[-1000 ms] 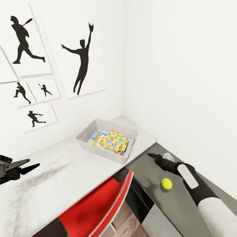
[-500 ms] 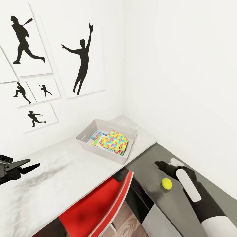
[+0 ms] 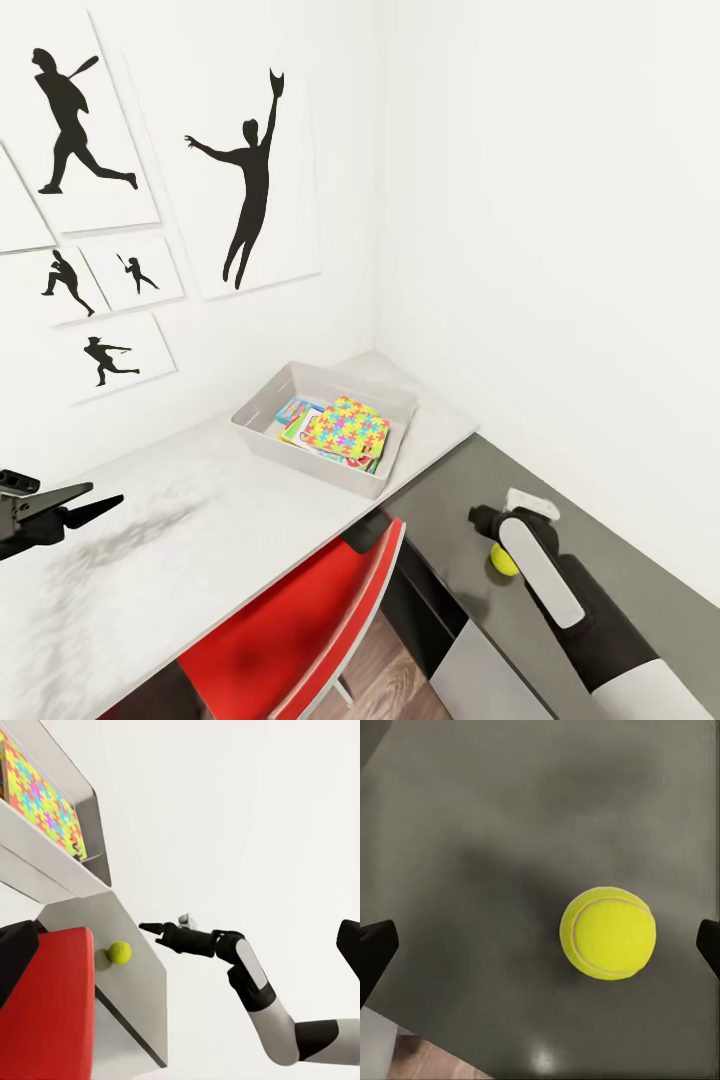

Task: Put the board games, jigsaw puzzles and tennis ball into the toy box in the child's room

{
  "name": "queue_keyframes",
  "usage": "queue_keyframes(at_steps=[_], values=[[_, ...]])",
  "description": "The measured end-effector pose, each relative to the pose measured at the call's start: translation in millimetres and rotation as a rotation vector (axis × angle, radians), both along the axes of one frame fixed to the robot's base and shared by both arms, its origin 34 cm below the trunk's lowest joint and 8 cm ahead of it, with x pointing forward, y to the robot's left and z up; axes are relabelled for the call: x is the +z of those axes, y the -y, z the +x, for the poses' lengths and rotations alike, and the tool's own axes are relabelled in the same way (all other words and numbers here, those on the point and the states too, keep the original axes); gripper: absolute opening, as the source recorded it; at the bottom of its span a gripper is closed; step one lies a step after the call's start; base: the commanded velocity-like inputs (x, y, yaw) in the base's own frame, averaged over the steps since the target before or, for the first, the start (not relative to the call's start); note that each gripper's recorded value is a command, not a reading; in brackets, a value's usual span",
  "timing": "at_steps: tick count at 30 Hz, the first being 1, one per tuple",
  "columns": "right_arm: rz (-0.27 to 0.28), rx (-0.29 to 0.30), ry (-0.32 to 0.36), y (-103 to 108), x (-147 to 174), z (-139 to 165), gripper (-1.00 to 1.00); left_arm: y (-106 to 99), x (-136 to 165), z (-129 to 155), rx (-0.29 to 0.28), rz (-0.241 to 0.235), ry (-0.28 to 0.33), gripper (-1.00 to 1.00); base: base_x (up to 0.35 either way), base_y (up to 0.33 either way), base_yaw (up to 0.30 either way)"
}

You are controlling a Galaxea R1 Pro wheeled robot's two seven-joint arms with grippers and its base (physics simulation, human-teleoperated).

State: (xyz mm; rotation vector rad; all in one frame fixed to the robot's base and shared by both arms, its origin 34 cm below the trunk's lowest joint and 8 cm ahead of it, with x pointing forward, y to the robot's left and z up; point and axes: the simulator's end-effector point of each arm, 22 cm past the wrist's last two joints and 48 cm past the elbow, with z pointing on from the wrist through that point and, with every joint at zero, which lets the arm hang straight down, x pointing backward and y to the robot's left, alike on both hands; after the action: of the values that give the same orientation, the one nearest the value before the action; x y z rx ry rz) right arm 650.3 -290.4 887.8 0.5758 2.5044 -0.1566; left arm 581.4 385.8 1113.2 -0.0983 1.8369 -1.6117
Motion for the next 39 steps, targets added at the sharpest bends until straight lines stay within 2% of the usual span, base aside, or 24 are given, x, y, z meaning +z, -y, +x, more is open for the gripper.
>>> queue_keyframes(at_steps=[10,21,29,39], values=[[-0.006,-0.008,-0.043,2.7,-15.8,-9.2,1.0,2.4,0.5,-0.4,-0.006,0.0,0.002,1.0,0.0,0.0,0.0],[-0.035,-0.043,-0.143,21.4,-50.2,-33.3,1.0,6.6,2.1,-0.6,-0.016,-0.001,0.009,1.0,0.0,0.0,0.0],[-0.04,-0.05,-0.153,23.9,-54.5,-36.5,1.0,7.4,2.2,-0.6,-0.017,-0.002,0.009,1.0,0.0,0.0,0.0],[-0.059,-0.101,-0.156,34.3,-68.5,-44.4,1.0,7.4,2.2,-0.6,-0.017,-0.003,0.009,1.0,0.0,0.0,0.0]])
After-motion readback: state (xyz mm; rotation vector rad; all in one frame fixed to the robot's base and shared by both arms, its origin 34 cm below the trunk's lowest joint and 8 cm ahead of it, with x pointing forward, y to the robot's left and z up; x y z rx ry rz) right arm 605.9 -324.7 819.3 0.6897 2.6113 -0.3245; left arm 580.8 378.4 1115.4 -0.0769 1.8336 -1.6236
